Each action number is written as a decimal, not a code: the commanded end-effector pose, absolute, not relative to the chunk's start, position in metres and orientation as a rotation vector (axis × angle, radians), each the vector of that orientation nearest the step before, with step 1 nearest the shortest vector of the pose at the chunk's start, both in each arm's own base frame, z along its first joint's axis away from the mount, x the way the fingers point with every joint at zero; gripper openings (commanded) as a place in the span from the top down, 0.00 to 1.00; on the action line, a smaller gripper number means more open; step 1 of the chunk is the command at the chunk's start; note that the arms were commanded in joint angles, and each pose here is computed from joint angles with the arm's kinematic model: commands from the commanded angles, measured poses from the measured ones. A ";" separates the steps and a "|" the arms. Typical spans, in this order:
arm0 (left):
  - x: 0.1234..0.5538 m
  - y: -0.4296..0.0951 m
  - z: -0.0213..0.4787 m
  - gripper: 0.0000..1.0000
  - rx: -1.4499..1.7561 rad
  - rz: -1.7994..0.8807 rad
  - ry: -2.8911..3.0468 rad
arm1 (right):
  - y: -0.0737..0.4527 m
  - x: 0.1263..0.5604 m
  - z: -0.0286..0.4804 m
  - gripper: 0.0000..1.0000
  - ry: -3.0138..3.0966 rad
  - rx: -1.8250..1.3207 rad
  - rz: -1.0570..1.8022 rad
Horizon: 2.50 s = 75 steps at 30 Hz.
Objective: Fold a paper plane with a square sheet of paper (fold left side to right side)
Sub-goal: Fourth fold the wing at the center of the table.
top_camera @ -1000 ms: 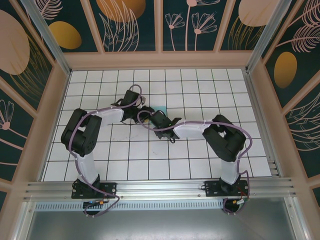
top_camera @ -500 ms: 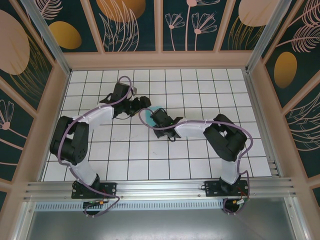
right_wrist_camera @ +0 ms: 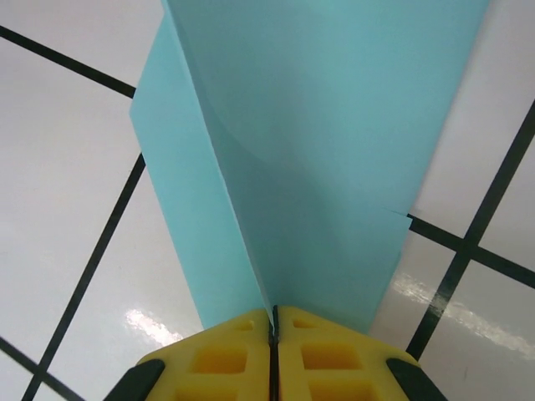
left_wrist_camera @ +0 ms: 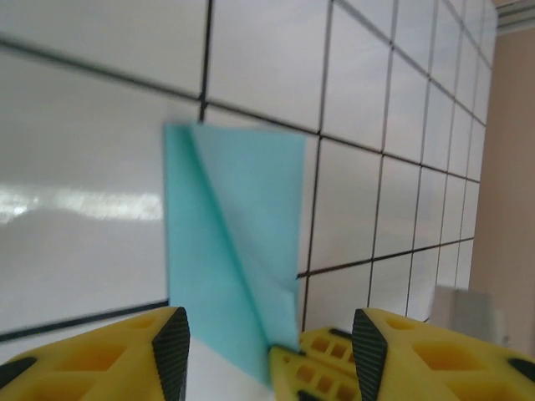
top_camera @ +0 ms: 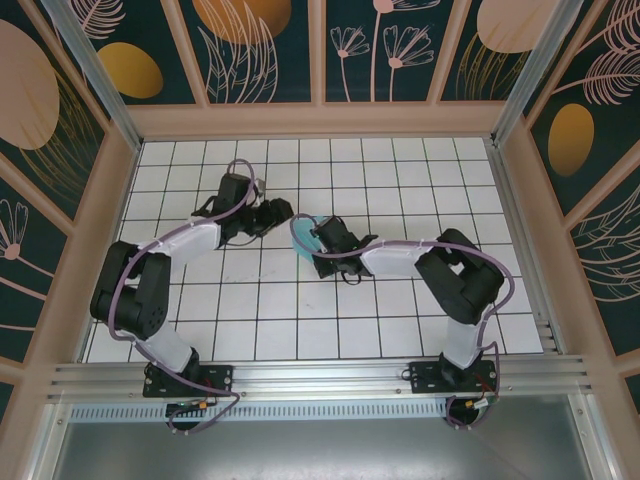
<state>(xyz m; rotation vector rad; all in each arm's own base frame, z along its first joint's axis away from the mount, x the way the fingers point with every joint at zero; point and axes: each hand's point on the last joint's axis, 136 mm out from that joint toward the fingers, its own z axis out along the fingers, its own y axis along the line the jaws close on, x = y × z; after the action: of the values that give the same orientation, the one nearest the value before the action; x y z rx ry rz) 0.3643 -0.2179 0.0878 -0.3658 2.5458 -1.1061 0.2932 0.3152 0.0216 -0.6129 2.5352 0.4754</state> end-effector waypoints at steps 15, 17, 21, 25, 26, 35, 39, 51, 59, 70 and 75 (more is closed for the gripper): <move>0.359 -0.276 0.048 0.55 -0.313 -1.215 2.635 | 0.314 0.289 0.036 0.90 2.517 -0.498 0.784; 0.357 -0.278 0.045 0.55 -0.311 -1.215 2.647 | 0.313 0.289 0.034 0.90 2.522 -0.494 0.797; 0.364 -0.283 0.052 0.55 -0.294 -1.211 2.635 | 0.312 0.290 0.032 0.90 2.527 -0.480 0.810; 0.365 -0.280 0.037 0.56 -0.313 -1.157 2.674 | 0.310 0.290 0.032 0.90 2.528 -0.471 0.821; 0.364 -0.279 0.034 0.56 -0.316 -1.146 2.682 | 0.310 0.290 0.032 0.90 2.528 -0.469 0.823; 0.363 -0.278 0.033 0.59 -0.318 -1.139 2.681 | 0.307 0.291 0.029 0.90 2.543 -0.440 0.862; 0.367 -0.280 0.050 0.52 -0.298 -1.154 2.641 | 0.309 0.291 0.027 0.90 2.553 -0.450 0.866; 0.367 -0.271 0.078 0.54 -0.271 -1.112 2.579 | 0.308 0.291 0.026 0.91 2.561 -0.442 0.868; 0.362 -0.270 0.054 0.75 -0.310 -1.101 2.629 | 0.306 0.291 0.029 0.92 2.557 -0.412 0.921; 0.359 -0.278 0.034 0.74 -0.301 -1.129 2.680 | 0.308 0.291 0.028 0.92 2.567 -0.414 0.963; 0.359 -0.280 0.027 0.71 -0.306 -1.127 2.694 | 0.308 0.290 0.024 0.91 2.583 -0.421 0.954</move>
<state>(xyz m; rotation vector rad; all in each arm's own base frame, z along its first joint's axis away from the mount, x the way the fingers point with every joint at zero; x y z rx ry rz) 0.3587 -0.2733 0.0282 -0.3268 2.6918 -1.0986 0.2904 0.3064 0.0282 -0.4249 2.5723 0.9290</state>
